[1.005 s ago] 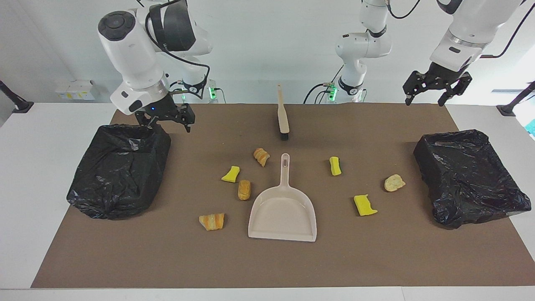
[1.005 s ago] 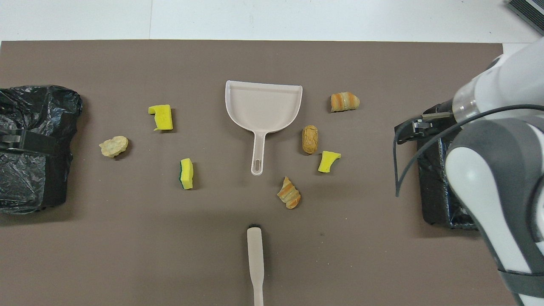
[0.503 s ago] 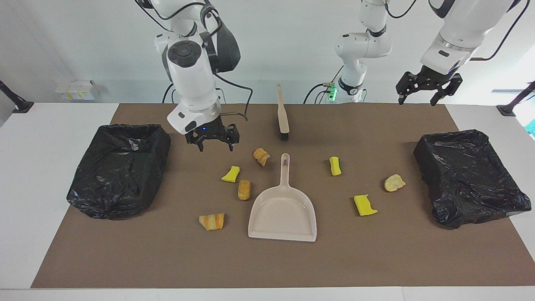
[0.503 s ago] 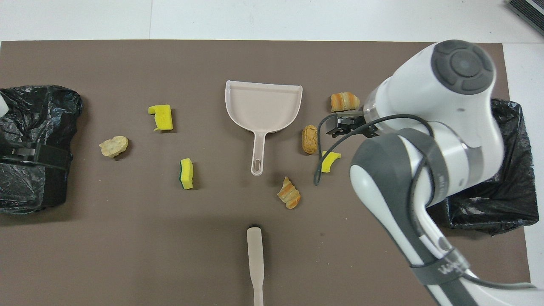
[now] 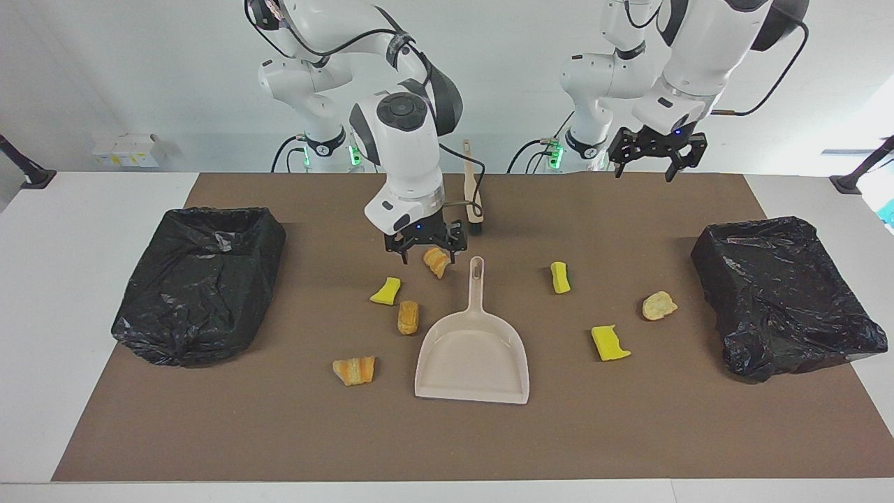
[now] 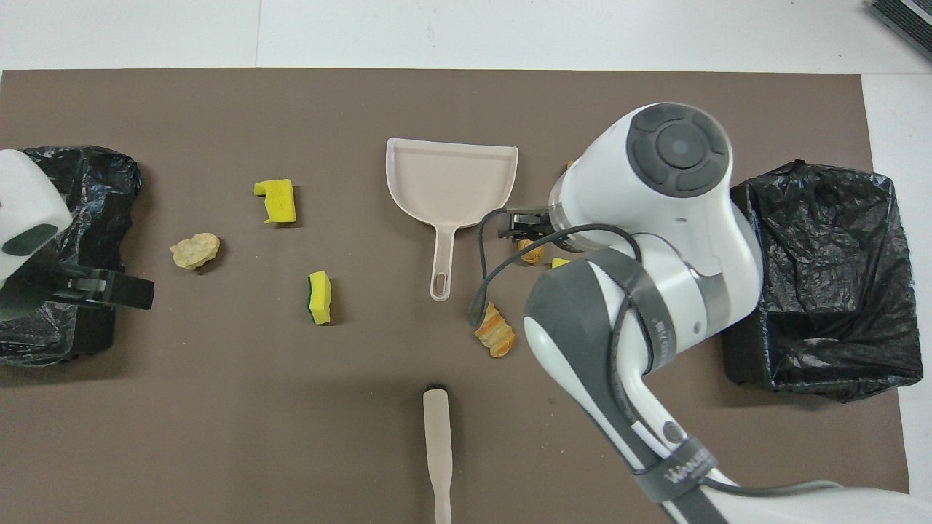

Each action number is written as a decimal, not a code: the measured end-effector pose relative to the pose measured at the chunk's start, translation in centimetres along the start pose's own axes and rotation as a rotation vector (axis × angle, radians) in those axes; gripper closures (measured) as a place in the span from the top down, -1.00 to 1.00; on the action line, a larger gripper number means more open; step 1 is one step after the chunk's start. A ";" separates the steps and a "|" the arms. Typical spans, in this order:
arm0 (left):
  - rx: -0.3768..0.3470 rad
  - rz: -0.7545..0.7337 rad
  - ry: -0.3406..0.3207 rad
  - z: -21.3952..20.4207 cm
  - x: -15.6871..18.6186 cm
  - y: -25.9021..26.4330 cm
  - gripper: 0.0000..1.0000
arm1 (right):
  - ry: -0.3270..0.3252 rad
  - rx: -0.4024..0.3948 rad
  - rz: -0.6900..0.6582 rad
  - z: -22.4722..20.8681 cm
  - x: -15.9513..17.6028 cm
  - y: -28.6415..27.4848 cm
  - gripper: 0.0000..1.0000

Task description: Sweep and dump trash in bin

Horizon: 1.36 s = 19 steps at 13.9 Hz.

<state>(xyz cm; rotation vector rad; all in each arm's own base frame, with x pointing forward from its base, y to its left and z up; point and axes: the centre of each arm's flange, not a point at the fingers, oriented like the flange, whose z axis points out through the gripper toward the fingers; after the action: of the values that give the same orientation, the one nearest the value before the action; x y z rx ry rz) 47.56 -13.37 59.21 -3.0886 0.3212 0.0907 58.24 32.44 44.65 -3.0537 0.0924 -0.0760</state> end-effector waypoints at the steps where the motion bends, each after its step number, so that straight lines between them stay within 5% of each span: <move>1: 0.003 -0.001 -0.006 0.6 -0.4 1.0 1.00 | -0.005 0.000 -0.004 1.2 -0.2 -0.8 1.00; 8: -0.003 0.022 -0.055 4.6 -5.1 8.3 1.00 | -0.028 0.002 -0.032 9.4 -1.0 -4.9 1.00; 12: 0.000 0.017 -0.066 6.8 -7.4 11.9 1.00 | -0.018 0.011 -0.030 9.5 -1.4 -5.9 0.91; 14: 0.003 0.002 -0.067 7.9 -8.8 13.7 1.00 | -0.019 0.008 -0.026 9.6 -1.3 -5.7 0.59; 19: 0.008 -0.043 -0.058 10.8 -11.8 17.8 1.00 | -0.024 -0.003 -0.026 10.1 -1.4 -5.4 0.54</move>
<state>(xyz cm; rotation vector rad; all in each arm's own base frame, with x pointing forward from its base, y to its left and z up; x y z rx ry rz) 31.72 -27.97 48.65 -3.0762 0.2529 0.1767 57.71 38.74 35.01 -3.0583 0.0517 -0.0415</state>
